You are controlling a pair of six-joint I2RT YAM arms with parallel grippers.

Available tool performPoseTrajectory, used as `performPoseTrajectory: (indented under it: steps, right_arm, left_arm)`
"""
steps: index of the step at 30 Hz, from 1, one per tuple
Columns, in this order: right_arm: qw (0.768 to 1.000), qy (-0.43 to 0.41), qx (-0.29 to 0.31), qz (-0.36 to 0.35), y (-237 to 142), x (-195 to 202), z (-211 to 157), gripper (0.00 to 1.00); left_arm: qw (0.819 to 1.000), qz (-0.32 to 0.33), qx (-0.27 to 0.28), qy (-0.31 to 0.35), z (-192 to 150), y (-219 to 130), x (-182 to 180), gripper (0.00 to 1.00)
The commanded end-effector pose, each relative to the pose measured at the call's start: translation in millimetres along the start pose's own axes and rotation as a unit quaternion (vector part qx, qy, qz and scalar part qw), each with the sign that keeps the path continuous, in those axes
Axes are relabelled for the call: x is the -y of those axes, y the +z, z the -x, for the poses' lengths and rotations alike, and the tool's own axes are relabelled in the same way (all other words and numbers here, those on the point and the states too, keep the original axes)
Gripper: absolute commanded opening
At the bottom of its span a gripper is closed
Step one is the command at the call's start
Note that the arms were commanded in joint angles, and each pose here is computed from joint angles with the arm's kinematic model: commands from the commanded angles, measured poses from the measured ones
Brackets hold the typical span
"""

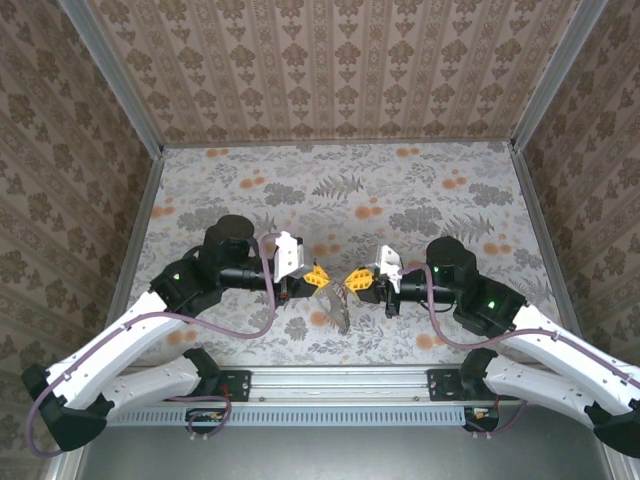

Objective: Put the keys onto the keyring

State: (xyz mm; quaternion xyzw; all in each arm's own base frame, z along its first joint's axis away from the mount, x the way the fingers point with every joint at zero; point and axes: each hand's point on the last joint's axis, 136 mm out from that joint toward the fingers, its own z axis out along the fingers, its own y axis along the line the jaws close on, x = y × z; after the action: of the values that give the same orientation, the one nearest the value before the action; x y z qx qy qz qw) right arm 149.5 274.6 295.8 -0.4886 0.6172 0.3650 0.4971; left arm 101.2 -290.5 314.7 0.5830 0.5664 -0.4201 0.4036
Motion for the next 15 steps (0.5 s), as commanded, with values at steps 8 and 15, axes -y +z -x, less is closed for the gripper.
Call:
performPoseTrajectory:
  steps: [8, 15]
  right_arm:
    - [0.993, 0.040, 0.013, -0.109, -24, 34, -19, 0.00]
    - [0.982, 0.052, 0.009, -0.182, -41, 58, -32, 0.00]
  left_arm:
    - [0.983, 0.059, -0.109, -0.134, -58, 13, -34, 0.00]
    - [0.966, 0.072, -0.165, -0.185, -97, 40, -56, 0.00]
